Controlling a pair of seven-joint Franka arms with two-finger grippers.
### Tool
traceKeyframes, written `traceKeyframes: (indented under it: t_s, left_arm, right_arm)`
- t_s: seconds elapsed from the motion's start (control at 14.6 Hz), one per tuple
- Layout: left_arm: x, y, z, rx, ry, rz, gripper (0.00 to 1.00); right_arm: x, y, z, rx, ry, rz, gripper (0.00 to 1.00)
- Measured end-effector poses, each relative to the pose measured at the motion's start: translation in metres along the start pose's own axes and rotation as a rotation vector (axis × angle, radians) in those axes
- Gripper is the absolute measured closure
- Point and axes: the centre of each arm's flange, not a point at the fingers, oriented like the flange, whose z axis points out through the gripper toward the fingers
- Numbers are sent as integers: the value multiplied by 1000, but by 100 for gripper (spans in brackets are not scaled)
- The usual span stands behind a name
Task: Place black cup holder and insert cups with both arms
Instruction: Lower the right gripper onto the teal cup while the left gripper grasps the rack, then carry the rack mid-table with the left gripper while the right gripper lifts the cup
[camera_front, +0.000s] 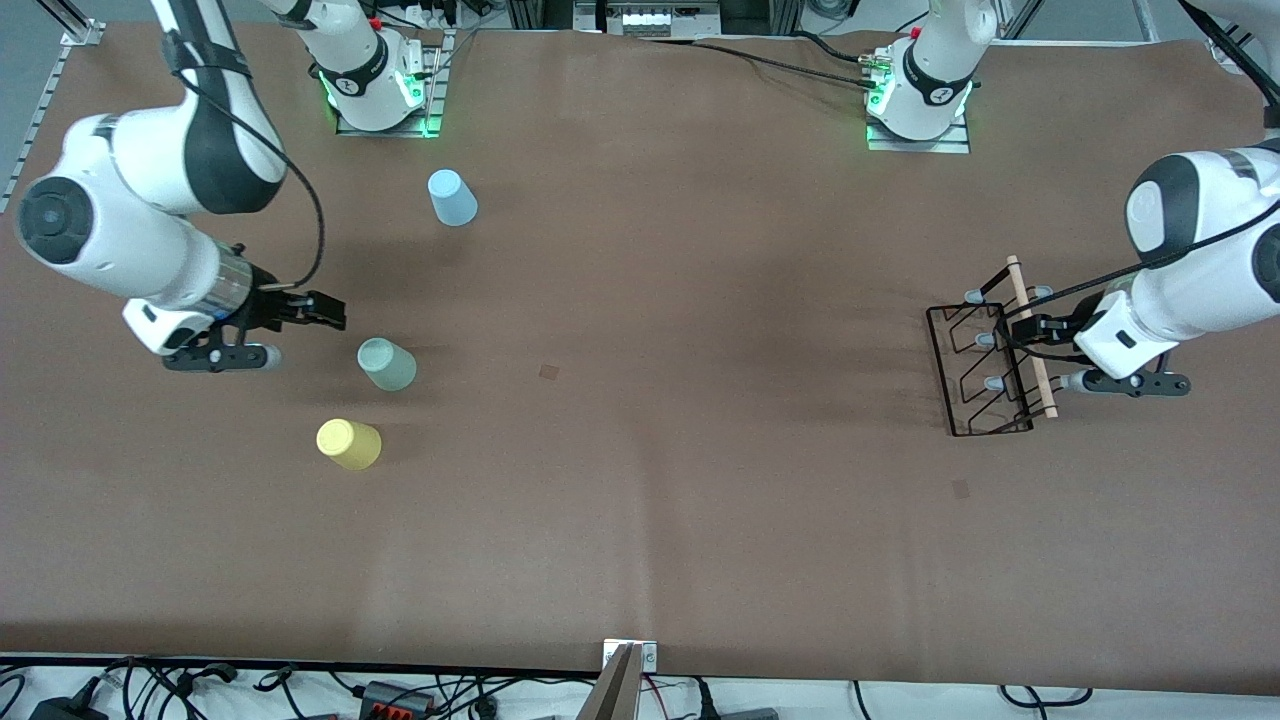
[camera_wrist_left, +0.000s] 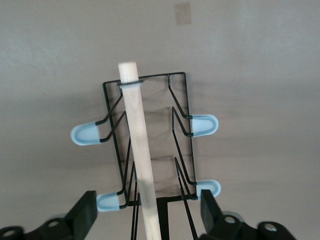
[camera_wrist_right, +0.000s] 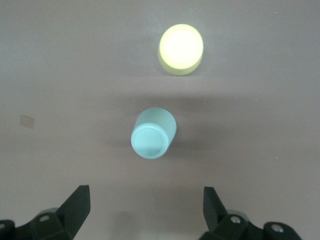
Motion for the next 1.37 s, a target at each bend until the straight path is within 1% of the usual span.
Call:
traceKeyframes:
  t_s: [0.07,0.14,0.21,0.27,0.34,0.41,0.48,0.55,0.62,0.69,0.75,1.03,1.17,1.23,1.37]
  left_arm:
    - [-3,0,8,0,-4,-2,20]
    - [-5,1,14,-1,-11,-2,35]
    - [-7,1,18,-2,-17,-3,42]
    - [-9,1,21,-2,-23,-3,42]
    - [-10,1,22,-3,-25,-3,47]
    - [-10,1,22,-3,-26,-3,54]
    - [-10,1,22,-3,-26,-3,67]
    - [-10,1,21,-2,-24,-3,67]
    - [-11,1,19,-2,-21,-3,71]
    - [-11,1,17,-2,-17,-4,81]
    - [-11,0,16,-2,-14,-4,84]
    - [-11,1,1,1,8,-4,84]
    - [-9,9,-19,-1,-5,11,84]
    - [-7,22,-32,-2,-15,35,84]
    - [-3,68,-58,-3,-27,114,84]
  right_arm:
    - [-3,-2,14,-1,19,-2,0]
    - [-6,-3,28,-2,34,-4,0]
    - [-9,-4,41,-4,46,-6,0]
    - [-12,-4,53,-5,57,-7,0]
    - [-12,-4,62,-6,68,-8,0]
    - [-12,-5,70,-6,79,-9,0]
    - [-11,-4,77,-7,92,-8,0]
    - [-11,-3,84,-8,100,-7,0]
    - [-12,-2,92,-9,103,-5,0]
    - [-13,-1,99,-10,103,-4,0]
    - [-14,0,105,-11,102,-3,0]
    - [-15,0,120,-10,126,33,0]
    - [-15,-3,128,-11,125,41,0]
    - [-15,-4,132,-11,122,40,0]
    - [-16,-7,140,-14,110,38,0]
